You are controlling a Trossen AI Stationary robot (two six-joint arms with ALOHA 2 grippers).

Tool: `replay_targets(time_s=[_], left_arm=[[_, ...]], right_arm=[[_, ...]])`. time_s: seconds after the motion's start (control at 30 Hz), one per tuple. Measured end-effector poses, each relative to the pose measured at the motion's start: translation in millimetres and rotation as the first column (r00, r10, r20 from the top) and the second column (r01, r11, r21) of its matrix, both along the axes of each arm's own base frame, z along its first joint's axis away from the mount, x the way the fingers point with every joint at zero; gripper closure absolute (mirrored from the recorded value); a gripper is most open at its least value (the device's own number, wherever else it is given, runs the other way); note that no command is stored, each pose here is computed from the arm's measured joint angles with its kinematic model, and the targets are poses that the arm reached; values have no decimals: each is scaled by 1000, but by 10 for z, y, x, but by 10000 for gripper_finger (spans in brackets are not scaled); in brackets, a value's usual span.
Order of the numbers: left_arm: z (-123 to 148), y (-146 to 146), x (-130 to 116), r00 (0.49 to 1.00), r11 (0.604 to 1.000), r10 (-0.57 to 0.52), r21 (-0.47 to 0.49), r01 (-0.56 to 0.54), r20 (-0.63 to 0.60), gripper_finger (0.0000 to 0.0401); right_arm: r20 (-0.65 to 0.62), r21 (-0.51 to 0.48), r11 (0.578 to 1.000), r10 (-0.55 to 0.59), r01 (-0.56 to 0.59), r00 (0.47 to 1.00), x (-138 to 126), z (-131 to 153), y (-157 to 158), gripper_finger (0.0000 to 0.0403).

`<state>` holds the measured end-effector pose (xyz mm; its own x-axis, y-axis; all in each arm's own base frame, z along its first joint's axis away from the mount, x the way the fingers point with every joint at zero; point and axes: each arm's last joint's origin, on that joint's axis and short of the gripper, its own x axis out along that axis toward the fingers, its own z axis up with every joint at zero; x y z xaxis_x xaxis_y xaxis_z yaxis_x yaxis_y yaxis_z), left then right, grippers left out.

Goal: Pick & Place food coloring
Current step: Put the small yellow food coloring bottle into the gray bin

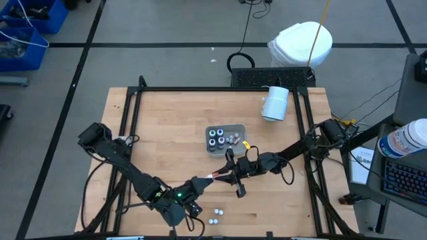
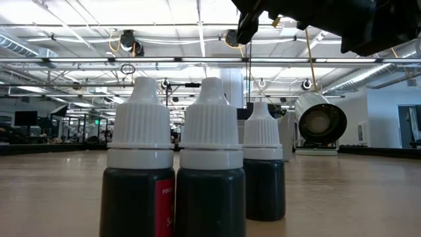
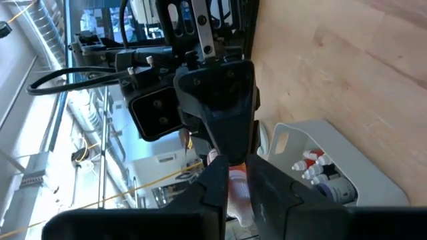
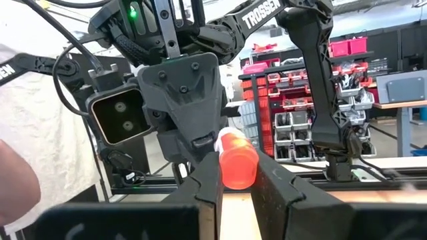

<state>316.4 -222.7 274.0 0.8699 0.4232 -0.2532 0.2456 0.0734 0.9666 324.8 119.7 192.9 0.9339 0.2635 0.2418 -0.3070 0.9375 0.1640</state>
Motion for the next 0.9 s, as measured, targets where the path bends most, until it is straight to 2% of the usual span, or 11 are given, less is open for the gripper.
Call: replay_targets(time_s=[0.27, 0.37, 0.5, 0.8, 0.9], left_arm=[[21, -6, 10, 1000, 1000, 4, -23, -4, 26, 391], [21, -7, 9, 1000, 1000, 3, -17, -2, 24, 389], [26, -29, -4, 1000, 1000, -4, -17, 5, 26, 354], [34, -81, -51, 999, 1000, 3, -4, -3, 35, 233], [21, -70, -59, 999, 1000, 23, 17, -23, 30, 207]], right_arm=[[3, -4, 1000, 4, -4, 1000, -1, 1, 2, 349], [6, -14, 1000, 25, -25, 1000, -3, 1, 7, 355], [13, -17, 999, 51, -50, 999, -7, 4, 14, 356], [22, -27, 996, 82, -82, 996, -12, 8, 22, 356], [52, -42, 986, 165, -163, 985, -42, 51, 66, 356]])
